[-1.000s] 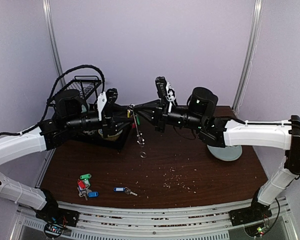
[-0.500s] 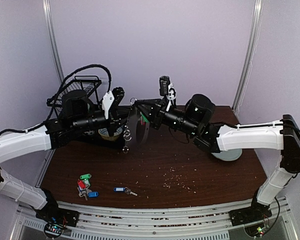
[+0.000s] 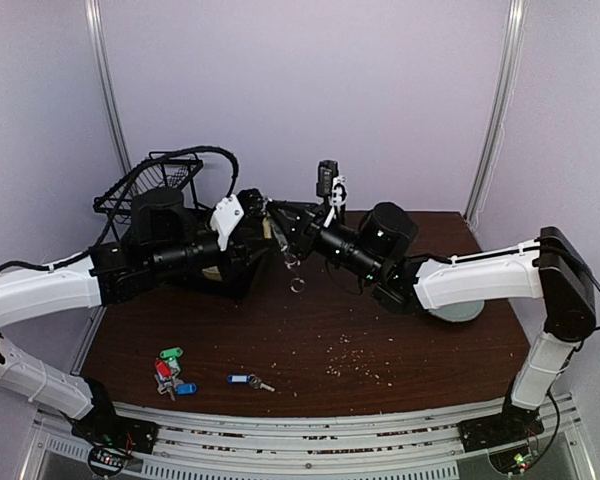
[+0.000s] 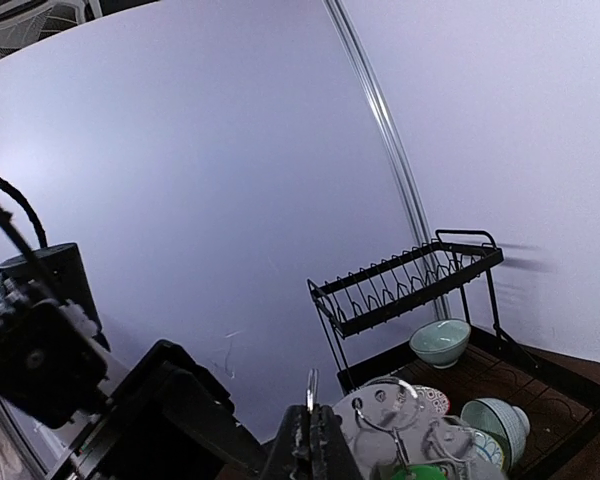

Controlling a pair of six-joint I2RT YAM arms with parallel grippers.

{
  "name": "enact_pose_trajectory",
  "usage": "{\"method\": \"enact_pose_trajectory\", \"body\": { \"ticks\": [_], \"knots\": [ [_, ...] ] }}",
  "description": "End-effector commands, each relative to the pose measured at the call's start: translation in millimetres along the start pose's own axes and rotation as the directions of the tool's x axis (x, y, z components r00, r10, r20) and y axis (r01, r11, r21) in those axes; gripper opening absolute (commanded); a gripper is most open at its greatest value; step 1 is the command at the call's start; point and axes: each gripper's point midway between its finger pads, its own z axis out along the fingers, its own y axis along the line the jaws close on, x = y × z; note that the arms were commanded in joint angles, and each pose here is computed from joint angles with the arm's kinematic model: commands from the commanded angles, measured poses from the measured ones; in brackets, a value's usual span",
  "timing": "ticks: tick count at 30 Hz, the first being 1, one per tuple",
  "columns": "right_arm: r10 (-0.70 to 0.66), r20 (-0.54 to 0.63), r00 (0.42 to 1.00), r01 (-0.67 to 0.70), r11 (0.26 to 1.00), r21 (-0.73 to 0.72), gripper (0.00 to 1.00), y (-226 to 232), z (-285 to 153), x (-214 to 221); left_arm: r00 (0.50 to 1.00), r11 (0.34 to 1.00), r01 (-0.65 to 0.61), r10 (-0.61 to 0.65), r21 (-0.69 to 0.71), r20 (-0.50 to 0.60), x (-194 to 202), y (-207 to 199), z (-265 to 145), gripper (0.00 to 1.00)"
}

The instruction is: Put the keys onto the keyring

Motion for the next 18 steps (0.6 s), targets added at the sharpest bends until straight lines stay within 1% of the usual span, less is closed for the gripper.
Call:
{"method": "enact_pose_trajectory", "body": {
  "ticks": [1,2,5,9,11,12,13,14,16,17,18],
  "knots": [
    [-0.006,0.093,0.996,0.013,0.997,-0.073,0.00,5,-12,-32,0.990,0.990,-0.085,0.071,0.114,0.121,-30,-29,-25,0.47],
    [-0.027,0.089,0.996,0.035,0.995,-0.094,0.00,7,-14,-34,0.987,0.991,-0.097,0.084,0.096,0.135,-34,-23,-31,0.50],
    [-0.114,0.065,0.991,0.123,0.978,-0.170,0.00,18,-22,-37,0.976,0.983,-0.152,0.132,0.105,0.176,-43,-20,-48,0.55],
    [-0.172,0.018,0.985,0.170,0.948,-0.269,0.00,27,-27,-36,0.946,0.942,-0.243,0.177,0.232,0.272,-56,-41,-74,0.58],
    [-0.197,0.007,0.980,0.190,0.933,-0.307,0.00,31,-30,-34,0.935,0.918,-0.263,0.168,0.295,0.311,-63,-49,-85,0.58],
    [-0.204,0.002,0.979,0.194,0.927,-0.320,0.00,33,-31,-32,0.936,0.918,-0.256,0.156,0.304,0.317,-65,-49,-86,0.58],
    [-0.212,-0.004,0.977,0.199,0.920,-0.338,0.00,36,-32,-31,0.935,0.926,-0.240,0.141,0.290,0.324,-69,-43,-85,0.56],
    [-0.219,-0.008,0.976,0.202,0.913,-0.353,0.00,39,-32,-31,0.940,0.944,-0.205,0.117,0.258,0.320,-72,-33,-82,0.52],
    [-0.227,-0.014,0.974,0.204,0.900,-0.385,0.00,44,-34,-29,0.962,0.980,-0.084,0.033,0.179,0.270,-70,-3,-71,0.36],
    [-0.228,-0.012,0.974,0.205,0.896,-0.394,0.00,46,-35,-29,0.970,0.986,-0.039,-0.002,0.163,0.245,-67,8,-65,0.29],
    [-0.230,-0.007,0.973,0.207,0.892,-0.402,0.00,48,-36,-29,0.973,0.983,-0.011,-0.032,0.183,0.229,-65,12,-60,0.25]
  ]
}}
